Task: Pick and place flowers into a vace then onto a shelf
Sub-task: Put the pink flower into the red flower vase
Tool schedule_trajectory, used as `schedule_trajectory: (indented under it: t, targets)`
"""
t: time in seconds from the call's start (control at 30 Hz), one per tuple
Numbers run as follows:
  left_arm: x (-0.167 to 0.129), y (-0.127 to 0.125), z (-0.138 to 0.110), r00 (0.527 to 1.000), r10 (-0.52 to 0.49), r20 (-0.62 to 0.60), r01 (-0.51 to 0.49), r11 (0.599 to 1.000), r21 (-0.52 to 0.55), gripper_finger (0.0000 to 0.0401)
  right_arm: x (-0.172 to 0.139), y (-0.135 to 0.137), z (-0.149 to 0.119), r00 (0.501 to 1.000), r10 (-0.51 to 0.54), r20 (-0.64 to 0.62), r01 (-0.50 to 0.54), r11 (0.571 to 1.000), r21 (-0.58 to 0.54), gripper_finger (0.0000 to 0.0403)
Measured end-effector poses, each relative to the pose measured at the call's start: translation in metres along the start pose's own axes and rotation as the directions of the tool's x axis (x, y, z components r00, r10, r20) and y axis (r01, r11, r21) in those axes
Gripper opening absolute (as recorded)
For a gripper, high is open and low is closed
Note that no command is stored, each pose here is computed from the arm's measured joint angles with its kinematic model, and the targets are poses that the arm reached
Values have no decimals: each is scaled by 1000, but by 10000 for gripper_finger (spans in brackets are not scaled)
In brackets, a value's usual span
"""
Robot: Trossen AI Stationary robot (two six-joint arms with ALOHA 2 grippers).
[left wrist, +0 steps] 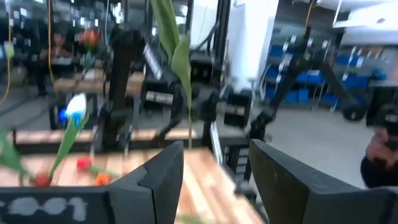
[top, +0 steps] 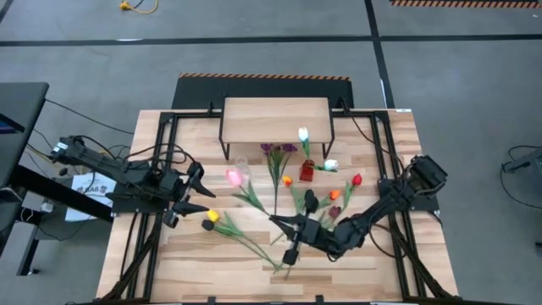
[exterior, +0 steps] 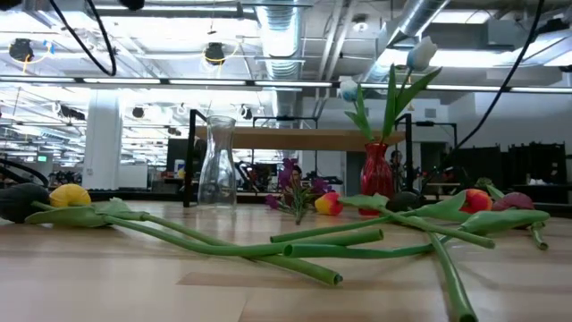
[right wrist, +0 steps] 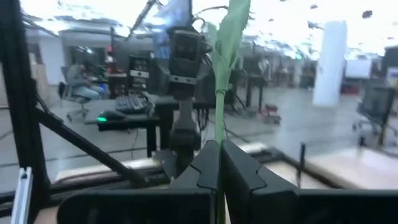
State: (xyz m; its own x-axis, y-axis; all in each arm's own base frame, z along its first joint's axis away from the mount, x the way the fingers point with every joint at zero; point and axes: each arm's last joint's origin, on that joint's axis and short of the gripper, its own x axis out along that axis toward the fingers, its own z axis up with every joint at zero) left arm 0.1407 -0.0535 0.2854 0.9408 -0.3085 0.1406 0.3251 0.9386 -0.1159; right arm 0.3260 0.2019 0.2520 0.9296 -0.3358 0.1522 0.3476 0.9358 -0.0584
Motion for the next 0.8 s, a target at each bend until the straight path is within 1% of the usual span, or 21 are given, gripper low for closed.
schedule_trajectory:
  t: [0.13,0.27,0.43,0.57,0.8]
  targets:
    - [13,-1,1,998,-5,67,3,999,33,174,14,-6,1,999,42,25,-42,999,-23,0]
    - [25,1,-3,996,4,87,-10,998,64,174,25,-13,-1,994,100,46,-99,995,-22,0]
    - [41,6,-13,996,16,87,-22,997,68,174,35,-21,-2,991,118,60,-117,993,-26,0]
    - [52,10,-22,997,10,82,-14,998,54,174,41,-26,-3,990,128,67,-126,992,-30,0]
    - [68,13,-30,989,-27,147,20,999,48,174,51,-35,-5,988,136,78,-135,991,-19,0]
